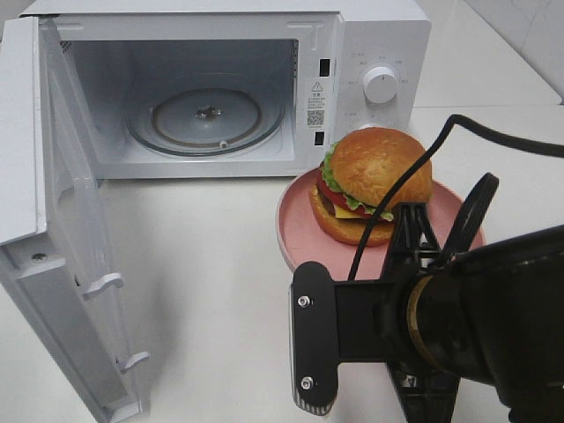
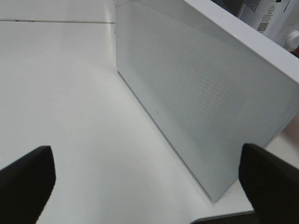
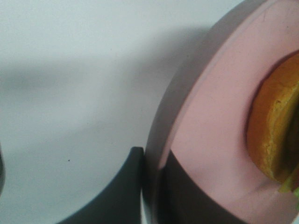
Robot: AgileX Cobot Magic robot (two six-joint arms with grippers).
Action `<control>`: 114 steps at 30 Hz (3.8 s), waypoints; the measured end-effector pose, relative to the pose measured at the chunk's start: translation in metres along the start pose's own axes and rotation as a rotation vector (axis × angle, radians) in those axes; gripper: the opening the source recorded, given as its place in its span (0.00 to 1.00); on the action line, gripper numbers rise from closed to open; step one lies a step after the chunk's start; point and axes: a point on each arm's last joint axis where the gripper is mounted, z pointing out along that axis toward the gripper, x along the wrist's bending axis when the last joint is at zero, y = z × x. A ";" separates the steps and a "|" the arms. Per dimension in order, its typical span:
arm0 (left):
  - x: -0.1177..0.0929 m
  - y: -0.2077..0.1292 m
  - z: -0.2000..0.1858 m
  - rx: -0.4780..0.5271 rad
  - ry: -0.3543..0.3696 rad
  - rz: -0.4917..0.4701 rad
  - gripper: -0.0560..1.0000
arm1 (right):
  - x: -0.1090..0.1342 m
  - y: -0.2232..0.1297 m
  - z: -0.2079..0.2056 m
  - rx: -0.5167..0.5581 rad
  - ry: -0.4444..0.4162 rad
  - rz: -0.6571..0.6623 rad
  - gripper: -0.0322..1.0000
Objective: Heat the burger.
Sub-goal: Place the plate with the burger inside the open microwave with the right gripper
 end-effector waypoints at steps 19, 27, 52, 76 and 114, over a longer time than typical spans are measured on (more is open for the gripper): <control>0.000 0.000 0.000 0.000 0.000 0.000 0.99 | -0.007 0.010 0.005 -0.164 -0.005 -0.267 0.08; 0.000 0.000 0.000 0.000 0.000 0.000 0.99 | -0.007 0.014 0.004 -0.217 -0.010 -0.343 0.08; 0.000 0.000 0.000 0.000 0.000 0.000 0.99 | -0.033 -0.010 0.026 -0.258 0.048 -0.552 0.08; 0.000 0.000 0.000 0.000 0.000 0.000 0.99 | -0.049 -0.022 0.035 -0.377 0.050 -0.585 0.08; 0.000 0.000 0.000 0.000 0.000 0.000 0.99 | -0.067 -0.008 0.039 -0.416 -0.009 -0.578 0.08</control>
